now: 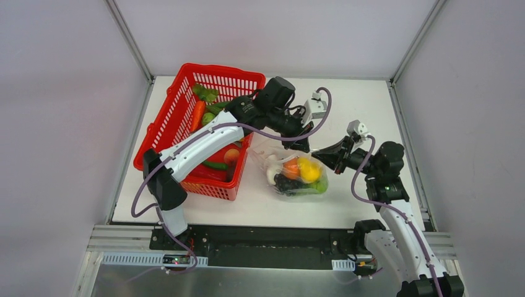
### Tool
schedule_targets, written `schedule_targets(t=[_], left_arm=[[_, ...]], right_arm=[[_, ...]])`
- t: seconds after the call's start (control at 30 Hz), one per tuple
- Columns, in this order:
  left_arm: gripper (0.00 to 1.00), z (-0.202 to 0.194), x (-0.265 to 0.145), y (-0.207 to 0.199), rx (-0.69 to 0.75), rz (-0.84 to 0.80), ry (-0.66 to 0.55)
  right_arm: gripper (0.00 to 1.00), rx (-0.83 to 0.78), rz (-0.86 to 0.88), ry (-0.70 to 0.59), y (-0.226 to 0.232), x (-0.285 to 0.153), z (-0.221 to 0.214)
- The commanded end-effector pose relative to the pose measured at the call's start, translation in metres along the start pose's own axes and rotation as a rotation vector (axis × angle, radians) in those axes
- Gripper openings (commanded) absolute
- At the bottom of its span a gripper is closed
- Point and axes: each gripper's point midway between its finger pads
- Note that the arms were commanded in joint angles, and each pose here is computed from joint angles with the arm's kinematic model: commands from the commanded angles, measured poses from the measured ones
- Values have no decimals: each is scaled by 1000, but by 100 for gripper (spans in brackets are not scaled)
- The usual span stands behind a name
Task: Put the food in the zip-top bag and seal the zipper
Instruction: Zip the zipper food storage bag at the center of the board.
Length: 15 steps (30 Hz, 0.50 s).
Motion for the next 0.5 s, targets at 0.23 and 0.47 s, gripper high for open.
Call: schedule_targets(t=[0.23,0.47], left_arm=[[0,-4,-32,-4,-17,30,-8],[0,19,-29,-24,25,-46,-39]], right_arm=[[5,-93,54,-48,13,-2,23],[65,-63,95,3,16,0,24]])
Point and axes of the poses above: each gripper's point midway between its finger pads, its own x axis out along the fingers, its own y axis along the line the jaws close on, z = x × y, and after that the axes turned 2 degrees about -x, right-handed
